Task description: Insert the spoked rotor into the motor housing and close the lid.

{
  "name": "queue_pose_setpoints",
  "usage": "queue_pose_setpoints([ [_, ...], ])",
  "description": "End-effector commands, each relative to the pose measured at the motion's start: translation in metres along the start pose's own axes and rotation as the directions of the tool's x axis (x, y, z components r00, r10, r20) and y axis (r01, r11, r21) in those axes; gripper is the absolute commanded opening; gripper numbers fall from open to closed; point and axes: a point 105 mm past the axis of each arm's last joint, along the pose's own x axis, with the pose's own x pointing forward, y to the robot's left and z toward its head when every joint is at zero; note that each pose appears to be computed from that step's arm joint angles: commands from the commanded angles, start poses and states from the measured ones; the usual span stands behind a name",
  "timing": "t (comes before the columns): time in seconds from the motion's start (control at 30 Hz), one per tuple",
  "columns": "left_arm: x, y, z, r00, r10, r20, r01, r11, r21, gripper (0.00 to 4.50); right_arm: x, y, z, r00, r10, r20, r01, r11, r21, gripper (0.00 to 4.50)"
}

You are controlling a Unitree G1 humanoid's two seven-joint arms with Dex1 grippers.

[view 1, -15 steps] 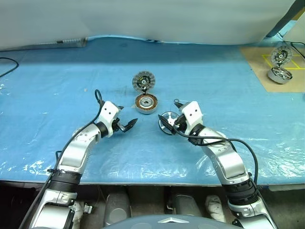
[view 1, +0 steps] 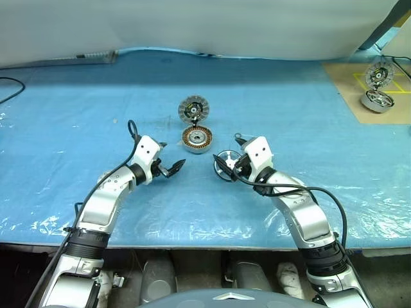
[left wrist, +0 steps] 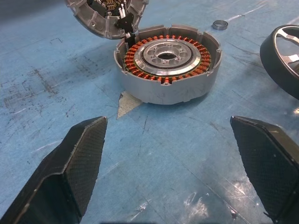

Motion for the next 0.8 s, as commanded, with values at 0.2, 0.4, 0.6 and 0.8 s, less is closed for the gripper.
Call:
queue_pose_setpoints([
  [0.2,0.003,0.004,0.017,0.999,-0.010,0.033,0.009,0.999,0.033,4.50,-0.003,-0.002,0.010,0.999,-0.021,0.041,0.022,0.999,-0.024,4.48],
  [0.4,0.007,0.008,0.022,0.999,-0.034,0.028,0.032,0.999,0.039,4.50,-0.005,-0.003,0.010,0.999,-0.033,0.038,0.034,0.999,-0.023,4.48],
  [0.6,0.011,0.011,0.030,0.992,-0.127,0.003,0.126,0.990,0.069,4.50,-0.004,-0.003,0.010,0.998,-0.048,0.043,0.049,0.999,-0.018,4.48],
  [0.8,0.022,0.012,0.040,0.943,-0.319,-0.096,0.330,0.934,0.139,4.50,-0.003,-0.002,0.009,0.997,-0.061,0.046,0.061,0.998,-0.011,4.48],
])
